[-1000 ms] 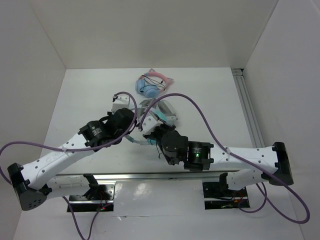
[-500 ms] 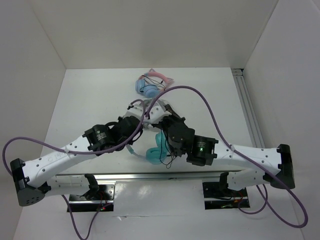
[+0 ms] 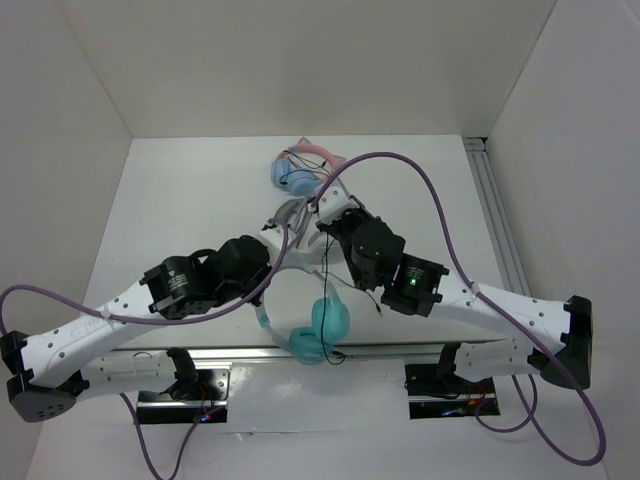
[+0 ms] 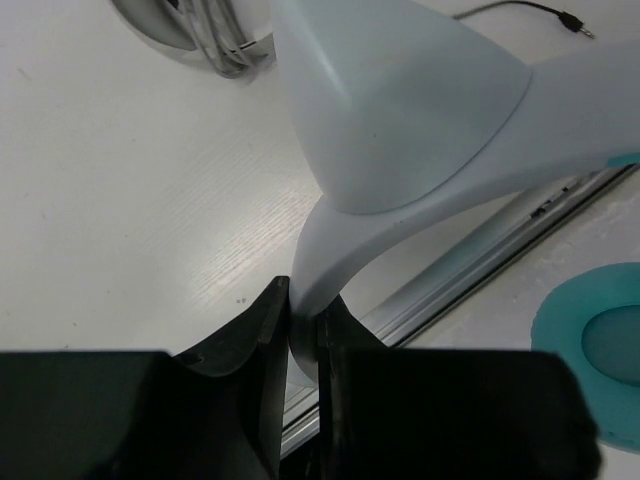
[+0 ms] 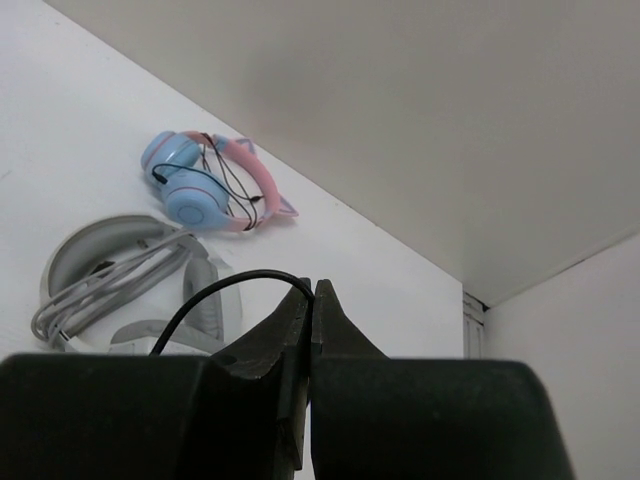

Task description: Wrap the headphones

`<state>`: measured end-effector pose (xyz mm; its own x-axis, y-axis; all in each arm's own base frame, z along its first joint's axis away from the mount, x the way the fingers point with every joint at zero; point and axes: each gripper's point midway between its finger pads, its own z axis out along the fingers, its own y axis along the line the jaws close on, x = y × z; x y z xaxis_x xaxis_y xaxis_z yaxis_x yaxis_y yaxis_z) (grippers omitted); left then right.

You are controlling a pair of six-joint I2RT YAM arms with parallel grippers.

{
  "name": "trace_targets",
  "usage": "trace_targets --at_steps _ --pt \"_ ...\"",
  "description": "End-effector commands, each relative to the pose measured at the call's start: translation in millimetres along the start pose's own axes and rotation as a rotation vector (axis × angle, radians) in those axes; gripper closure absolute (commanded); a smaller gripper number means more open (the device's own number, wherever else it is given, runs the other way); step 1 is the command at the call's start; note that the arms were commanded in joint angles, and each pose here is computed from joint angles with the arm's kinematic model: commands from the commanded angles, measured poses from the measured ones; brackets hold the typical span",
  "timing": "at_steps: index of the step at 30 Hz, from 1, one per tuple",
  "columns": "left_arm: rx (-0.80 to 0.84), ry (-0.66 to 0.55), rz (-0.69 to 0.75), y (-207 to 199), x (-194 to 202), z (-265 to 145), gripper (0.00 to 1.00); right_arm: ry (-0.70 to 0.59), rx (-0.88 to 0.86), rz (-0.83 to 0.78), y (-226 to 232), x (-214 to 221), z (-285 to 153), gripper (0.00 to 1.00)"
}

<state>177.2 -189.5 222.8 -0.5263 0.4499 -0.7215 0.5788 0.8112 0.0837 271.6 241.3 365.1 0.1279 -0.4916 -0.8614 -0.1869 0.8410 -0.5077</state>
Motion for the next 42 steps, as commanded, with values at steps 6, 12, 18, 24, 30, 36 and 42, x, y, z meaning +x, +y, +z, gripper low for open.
trace_targets --at_steps 6,12,18,24,30,36,42 --pt "0.236 -0.127 -0.007 -40 -35 -25 1.00 -0.068 -0.100 0.183 5 -3 9 1.00" --pt "0.290 -0.218 -0.037 -44 -61 -51 1.00 -0.083 -0.184 0.275 23 5 13 1.00" --pt "0.278 -0.279 -0.079 -36 -79 -69 1.00 -0.076 -0.216 0.312 35 10 14 1.00" --pt "0.174 -0.371 -0.221 -10 -96 -89 1.00 -0.097 -0.262 0.368 43 18 4 1.00" --pt "0.222 -0.490 -0.302 -9 -126 -117 1.00 -0.246 -0.497 0.403 68 -2 -23 1.00" --pt "0.286 -0.527 -0.334 -18 -135 -124 1.00 -0.348 -0.727 0.442 107 -21 -43 1.00" --pt "0.260 -0.552 -0.396 -10 -139 -128 1.00 -0.393 -0.826 0.506 128 -26 -40 1.00"
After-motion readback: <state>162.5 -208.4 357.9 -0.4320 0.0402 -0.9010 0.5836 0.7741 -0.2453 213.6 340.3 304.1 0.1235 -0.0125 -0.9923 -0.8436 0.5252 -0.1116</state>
